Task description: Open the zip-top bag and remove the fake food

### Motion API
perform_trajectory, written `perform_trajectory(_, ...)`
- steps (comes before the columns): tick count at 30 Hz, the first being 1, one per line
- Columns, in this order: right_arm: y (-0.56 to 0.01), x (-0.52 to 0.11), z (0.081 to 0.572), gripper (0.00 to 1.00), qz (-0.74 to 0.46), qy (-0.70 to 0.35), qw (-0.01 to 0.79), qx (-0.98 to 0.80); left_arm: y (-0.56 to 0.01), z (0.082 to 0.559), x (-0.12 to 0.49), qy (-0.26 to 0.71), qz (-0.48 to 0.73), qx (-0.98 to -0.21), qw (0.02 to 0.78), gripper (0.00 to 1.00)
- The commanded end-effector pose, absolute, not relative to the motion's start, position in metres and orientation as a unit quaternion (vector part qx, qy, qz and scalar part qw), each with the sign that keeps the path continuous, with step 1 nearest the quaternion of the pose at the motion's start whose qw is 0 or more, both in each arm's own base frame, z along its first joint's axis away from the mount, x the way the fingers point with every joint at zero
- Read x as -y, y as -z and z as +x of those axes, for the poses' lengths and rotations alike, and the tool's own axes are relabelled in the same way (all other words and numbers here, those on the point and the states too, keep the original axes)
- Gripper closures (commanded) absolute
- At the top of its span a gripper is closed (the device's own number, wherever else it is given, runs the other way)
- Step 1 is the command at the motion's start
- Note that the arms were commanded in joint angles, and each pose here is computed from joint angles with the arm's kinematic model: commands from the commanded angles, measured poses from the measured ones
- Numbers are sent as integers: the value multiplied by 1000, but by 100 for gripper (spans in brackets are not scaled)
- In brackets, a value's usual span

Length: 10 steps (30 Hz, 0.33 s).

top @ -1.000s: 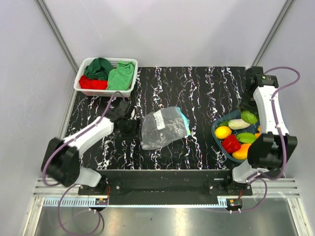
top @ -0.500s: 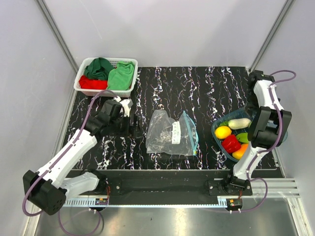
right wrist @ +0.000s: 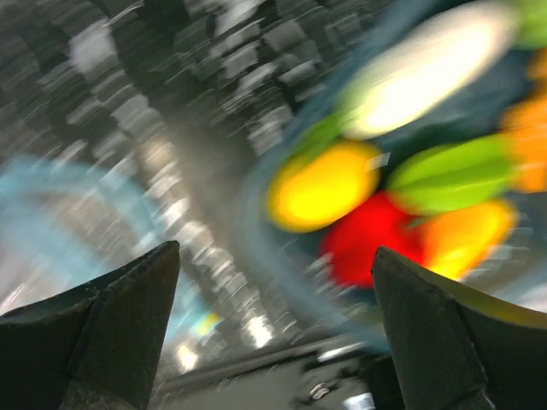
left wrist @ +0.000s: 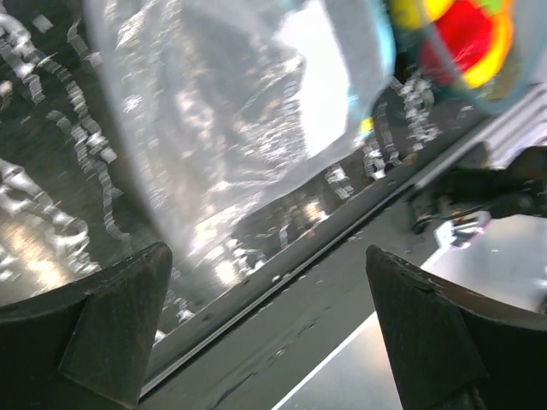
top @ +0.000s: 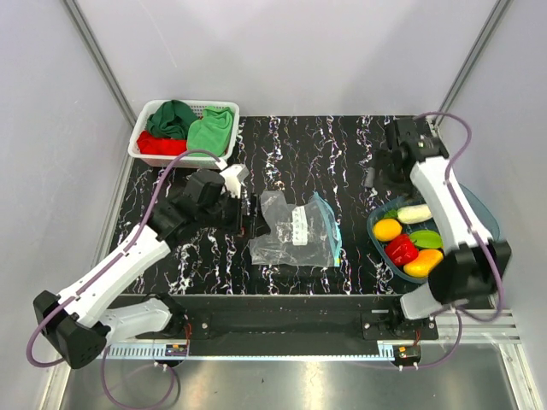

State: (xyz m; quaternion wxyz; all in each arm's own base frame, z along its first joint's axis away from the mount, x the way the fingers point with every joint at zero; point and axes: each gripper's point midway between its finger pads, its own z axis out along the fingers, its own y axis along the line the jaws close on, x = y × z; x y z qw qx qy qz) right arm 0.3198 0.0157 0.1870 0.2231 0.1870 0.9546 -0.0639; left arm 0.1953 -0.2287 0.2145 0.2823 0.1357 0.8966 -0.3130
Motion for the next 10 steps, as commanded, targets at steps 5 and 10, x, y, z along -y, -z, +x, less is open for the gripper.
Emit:
perform_trajectory(5, -255, -138, 259, 0, 149, -304, 306, -890, -273, 205, 253, 425, 71, -810, 398, 1)
perform_trajectory(10, -322, -161, 209, 0, 83, -456, 398, -792, -343, 181, 238, 535, 37, -695, 479, 1)
